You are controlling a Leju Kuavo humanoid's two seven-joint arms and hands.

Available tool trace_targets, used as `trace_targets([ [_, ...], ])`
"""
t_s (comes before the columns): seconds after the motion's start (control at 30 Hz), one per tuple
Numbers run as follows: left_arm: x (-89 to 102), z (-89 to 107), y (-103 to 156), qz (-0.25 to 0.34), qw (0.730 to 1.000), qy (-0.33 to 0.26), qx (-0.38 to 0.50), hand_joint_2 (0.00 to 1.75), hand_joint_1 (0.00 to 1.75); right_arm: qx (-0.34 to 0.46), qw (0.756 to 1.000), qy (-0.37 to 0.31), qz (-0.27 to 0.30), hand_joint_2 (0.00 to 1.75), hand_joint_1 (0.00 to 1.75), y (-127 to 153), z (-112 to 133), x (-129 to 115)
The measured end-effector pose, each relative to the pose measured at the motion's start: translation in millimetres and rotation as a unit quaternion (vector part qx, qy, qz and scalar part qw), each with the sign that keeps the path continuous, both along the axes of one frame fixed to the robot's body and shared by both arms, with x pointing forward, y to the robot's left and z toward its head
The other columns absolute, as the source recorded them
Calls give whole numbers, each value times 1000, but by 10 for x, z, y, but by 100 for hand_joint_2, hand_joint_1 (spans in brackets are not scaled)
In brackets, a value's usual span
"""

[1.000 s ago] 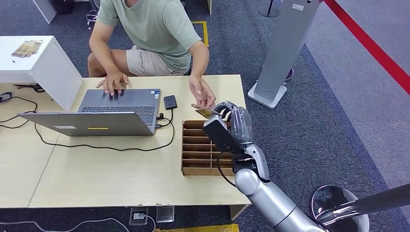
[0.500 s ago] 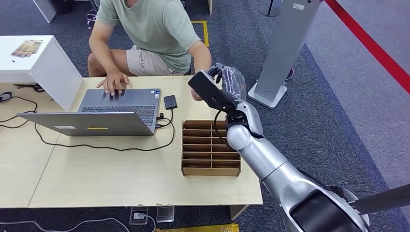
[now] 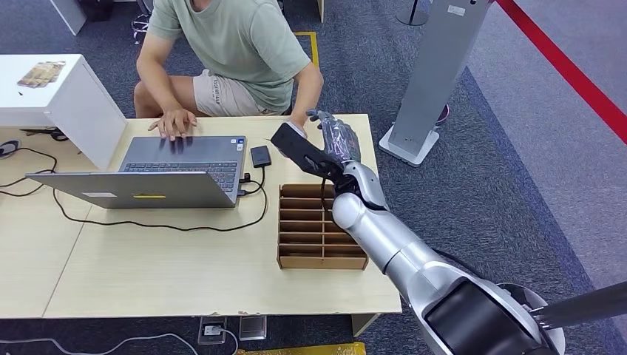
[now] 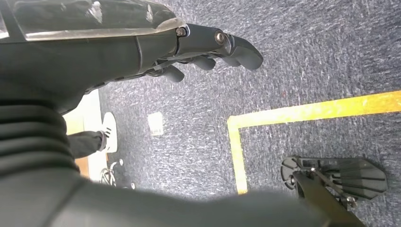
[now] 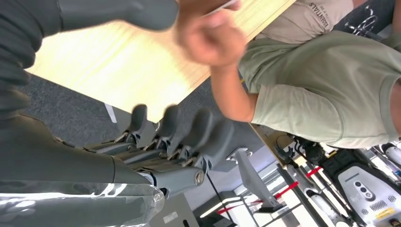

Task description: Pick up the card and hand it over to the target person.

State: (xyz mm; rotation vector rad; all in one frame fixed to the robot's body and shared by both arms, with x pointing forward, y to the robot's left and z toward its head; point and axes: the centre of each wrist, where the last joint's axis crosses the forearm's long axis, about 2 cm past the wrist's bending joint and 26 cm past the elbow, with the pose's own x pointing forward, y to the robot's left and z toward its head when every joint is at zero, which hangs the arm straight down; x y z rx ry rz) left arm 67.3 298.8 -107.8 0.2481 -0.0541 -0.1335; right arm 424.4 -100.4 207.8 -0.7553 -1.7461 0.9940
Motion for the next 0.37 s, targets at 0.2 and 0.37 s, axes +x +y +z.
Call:
trace_targets([
  [0.2,0,0,0,0,1000,0,0,175,0,0,1000,0,0,175,0,0,3,1],
  [0.37,-9,-1,10,52,999,7,0,175,0,260,962,-12,87,175,0,-621,143,-466],
])
